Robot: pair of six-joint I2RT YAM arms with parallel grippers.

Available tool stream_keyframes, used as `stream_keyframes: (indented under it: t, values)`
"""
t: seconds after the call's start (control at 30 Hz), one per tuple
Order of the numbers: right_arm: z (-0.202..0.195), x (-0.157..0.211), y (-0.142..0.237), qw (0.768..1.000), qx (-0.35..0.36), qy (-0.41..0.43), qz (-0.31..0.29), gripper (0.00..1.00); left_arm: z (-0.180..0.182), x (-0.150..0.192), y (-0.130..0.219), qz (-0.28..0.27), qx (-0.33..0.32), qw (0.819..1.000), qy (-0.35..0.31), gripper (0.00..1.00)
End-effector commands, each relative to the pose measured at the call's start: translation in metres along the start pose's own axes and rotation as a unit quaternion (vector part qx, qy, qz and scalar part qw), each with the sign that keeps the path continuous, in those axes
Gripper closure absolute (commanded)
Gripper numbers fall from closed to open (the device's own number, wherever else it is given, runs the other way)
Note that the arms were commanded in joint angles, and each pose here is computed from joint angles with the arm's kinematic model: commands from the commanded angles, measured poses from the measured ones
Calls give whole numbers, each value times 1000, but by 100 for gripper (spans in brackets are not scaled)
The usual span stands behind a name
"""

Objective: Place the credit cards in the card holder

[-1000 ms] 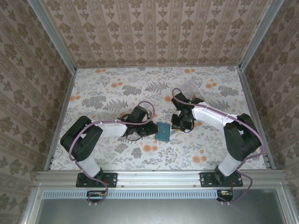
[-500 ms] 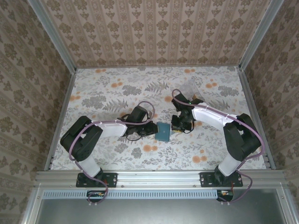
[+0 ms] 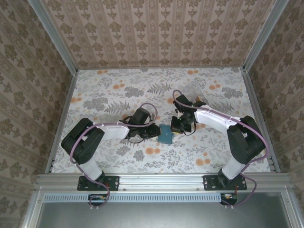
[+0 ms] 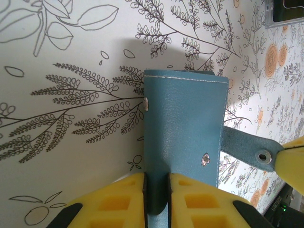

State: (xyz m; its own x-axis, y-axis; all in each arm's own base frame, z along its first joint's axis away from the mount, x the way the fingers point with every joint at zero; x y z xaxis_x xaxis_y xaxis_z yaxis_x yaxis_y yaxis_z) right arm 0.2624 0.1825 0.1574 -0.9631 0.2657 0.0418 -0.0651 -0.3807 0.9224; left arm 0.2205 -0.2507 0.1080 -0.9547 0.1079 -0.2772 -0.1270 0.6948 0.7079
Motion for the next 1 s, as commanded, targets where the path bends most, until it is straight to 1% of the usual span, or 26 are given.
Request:
stream_keyframes:
  t: [0.0, 0.4, 0.63, 0.97]
  values:
    - [13, 0, -1, 999, -24, 21, 11, 100, 0, 2, -3, 5, -7, 1000, -2, 83]
    - [27, -2, -21, 999, -14, 29, 32, 100, 0, 3, -4, 4, -6, 1000, -1, 83]
    - [24, -2, -32, 999, 13, 22, 42, 100, 0, 3, -4, 5, -6, 1000, -1, 83]
    - [23, -5, -42, 999, 22, 18, 44, 100, 0, 3, -4, 5, -6, 1000, 0, 83]
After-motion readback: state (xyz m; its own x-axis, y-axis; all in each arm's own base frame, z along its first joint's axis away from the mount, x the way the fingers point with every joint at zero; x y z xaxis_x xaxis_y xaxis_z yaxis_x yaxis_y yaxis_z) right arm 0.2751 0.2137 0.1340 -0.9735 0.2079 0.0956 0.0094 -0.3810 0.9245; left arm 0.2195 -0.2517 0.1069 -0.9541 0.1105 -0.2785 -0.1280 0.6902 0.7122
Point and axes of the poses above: each hand's point on the last joint's axis, 136 mm out from that joint toward the fingers, its own y axis back along the fingers, its own z axis along the line the jaws close on, x = y × z, the point moved 10 cm from there along y, back along the fingers, and after that the axes turned 9 degrees about -y, right-handed, at the moved point
